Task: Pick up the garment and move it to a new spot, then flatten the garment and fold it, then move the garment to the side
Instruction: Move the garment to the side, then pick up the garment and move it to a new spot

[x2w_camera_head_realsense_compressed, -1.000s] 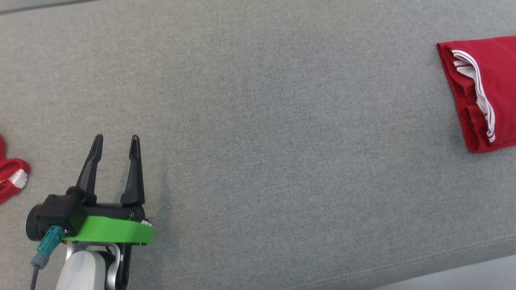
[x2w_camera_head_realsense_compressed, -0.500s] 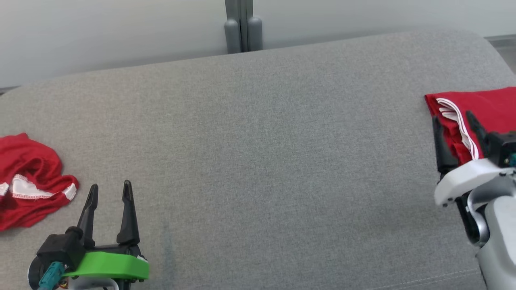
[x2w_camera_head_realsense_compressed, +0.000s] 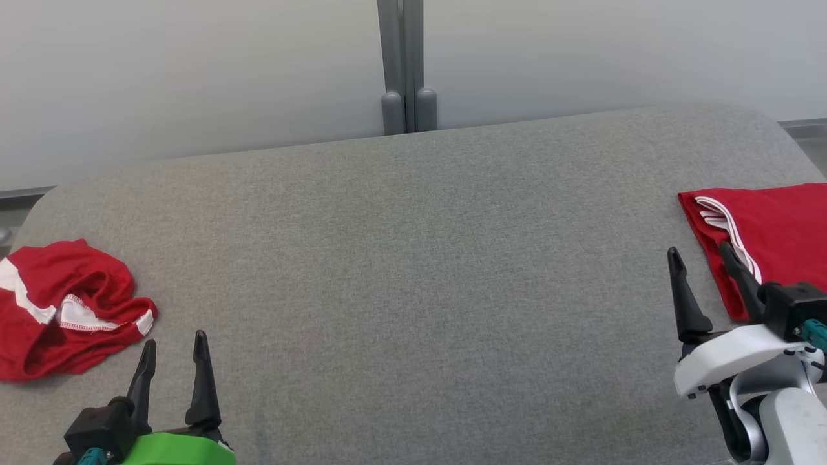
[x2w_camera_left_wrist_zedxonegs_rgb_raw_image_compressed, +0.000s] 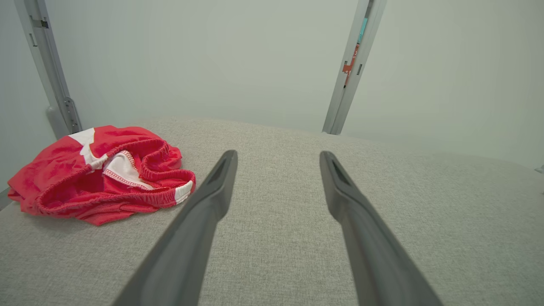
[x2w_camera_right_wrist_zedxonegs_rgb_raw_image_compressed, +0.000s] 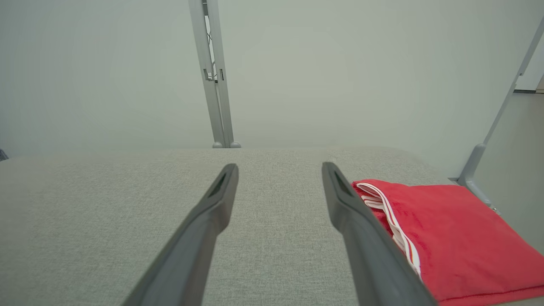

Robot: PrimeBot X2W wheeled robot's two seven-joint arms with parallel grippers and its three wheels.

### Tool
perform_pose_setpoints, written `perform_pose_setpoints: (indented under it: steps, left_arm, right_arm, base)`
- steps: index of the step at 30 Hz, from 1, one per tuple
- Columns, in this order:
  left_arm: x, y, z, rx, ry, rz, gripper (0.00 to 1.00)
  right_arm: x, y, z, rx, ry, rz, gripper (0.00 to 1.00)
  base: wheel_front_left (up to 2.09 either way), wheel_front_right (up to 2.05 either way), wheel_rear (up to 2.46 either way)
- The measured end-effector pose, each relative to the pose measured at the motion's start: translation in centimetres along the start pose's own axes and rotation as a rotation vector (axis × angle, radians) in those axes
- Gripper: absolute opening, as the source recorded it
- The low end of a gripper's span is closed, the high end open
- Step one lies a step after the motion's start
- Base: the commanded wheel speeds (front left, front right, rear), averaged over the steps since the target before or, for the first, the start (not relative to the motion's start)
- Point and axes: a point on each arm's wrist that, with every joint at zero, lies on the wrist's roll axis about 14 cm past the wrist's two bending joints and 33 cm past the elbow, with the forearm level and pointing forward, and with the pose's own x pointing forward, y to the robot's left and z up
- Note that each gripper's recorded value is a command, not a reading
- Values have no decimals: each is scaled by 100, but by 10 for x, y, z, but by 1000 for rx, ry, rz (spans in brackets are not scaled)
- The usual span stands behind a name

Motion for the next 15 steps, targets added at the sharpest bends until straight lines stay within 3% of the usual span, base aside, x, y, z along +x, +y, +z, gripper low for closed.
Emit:
perform_pose_setpoints:
  steps: [15]
  left_arm:
    - [2, -1, -5, 0, 13, 4, 100]
  right_arm:
    - [-2, 22, 2, 39, -7, 28, 100]
  base:
    - [0, 0, 0]
